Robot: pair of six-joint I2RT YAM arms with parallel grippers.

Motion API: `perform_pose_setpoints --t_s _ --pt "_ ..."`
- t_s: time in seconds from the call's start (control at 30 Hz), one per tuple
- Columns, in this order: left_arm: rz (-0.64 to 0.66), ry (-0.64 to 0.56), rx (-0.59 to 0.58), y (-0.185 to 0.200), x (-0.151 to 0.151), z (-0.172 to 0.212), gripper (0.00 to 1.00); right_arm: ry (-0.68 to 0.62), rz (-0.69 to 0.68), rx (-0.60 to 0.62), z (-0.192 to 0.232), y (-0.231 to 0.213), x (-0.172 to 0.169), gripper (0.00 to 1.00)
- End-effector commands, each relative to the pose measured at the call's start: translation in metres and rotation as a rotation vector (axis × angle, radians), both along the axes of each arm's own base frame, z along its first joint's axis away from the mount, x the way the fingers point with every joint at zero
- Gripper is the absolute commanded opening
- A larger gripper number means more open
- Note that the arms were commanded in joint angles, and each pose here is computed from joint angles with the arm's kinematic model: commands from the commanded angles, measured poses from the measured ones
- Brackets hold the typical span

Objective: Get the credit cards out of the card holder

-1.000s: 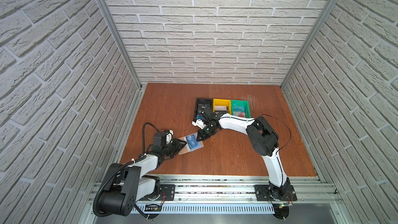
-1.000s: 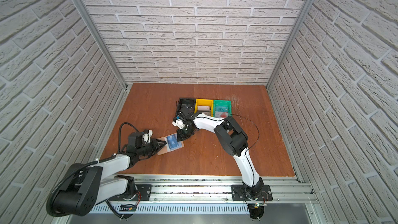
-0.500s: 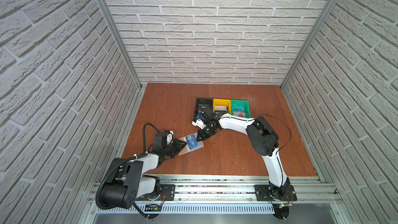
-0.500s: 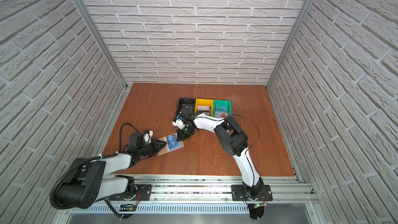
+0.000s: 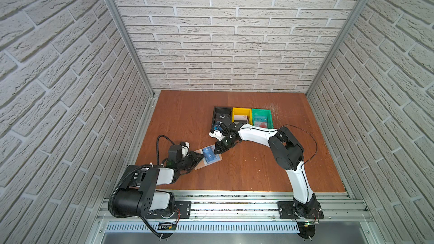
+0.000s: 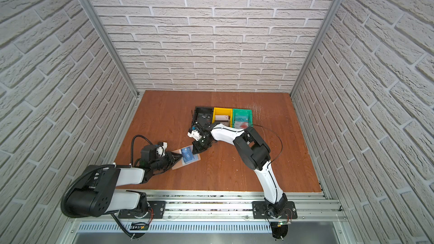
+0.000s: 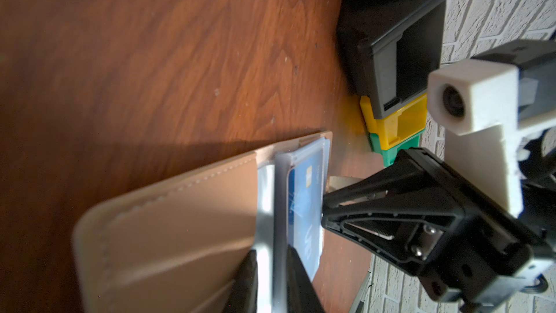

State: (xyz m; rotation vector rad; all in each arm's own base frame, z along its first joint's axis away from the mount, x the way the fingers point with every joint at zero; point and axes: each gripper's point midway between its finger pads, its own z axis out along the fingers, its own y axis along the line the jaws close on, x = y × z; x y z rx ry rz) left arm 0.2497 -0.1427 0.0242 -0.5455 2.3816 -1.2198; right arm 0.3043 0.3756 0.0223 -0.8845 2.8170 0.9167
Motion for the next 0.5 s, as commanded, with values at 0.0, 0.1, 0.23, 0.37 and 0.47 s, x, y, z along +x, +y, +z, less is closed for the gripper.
perform_pose_setpoints --t_s 0.0,0.1,0.23,0.37,0.47 --pt "-0.008 -0.034 0.003 -0.0005 -0.0005 0.0034 0.20 0.086 0.031 -0.139 -0.0516 -0.0109 -0.0330 0.14" --pt "-0.007 -0.037 0.003 -0.0003 0.0000 0.0038 0.20 0.088 0.032 -0.141 -0.0519 -0.0102 -0.0335 0.14" --pt "-0.006 -0.042 0.000 -0.0004 0.0004 0.0050 0.19 0.087 0.030 -0.141 -0.0517 -0.0099 -0.0331 0.14" --pt "-0.005 -0.034 0.007 0.0003 -0.0007 0.0021 0.18 0.088 0.028 -0.143 -0.0522 -0.0101 -0.0332 0.14" --pt "-0.004 -0.028 0.005 0.0002 -0.0011 0.0002 0.16 0.088 0.027 -0.147 -0.0528 -0.0112 -0.0337 0.14"
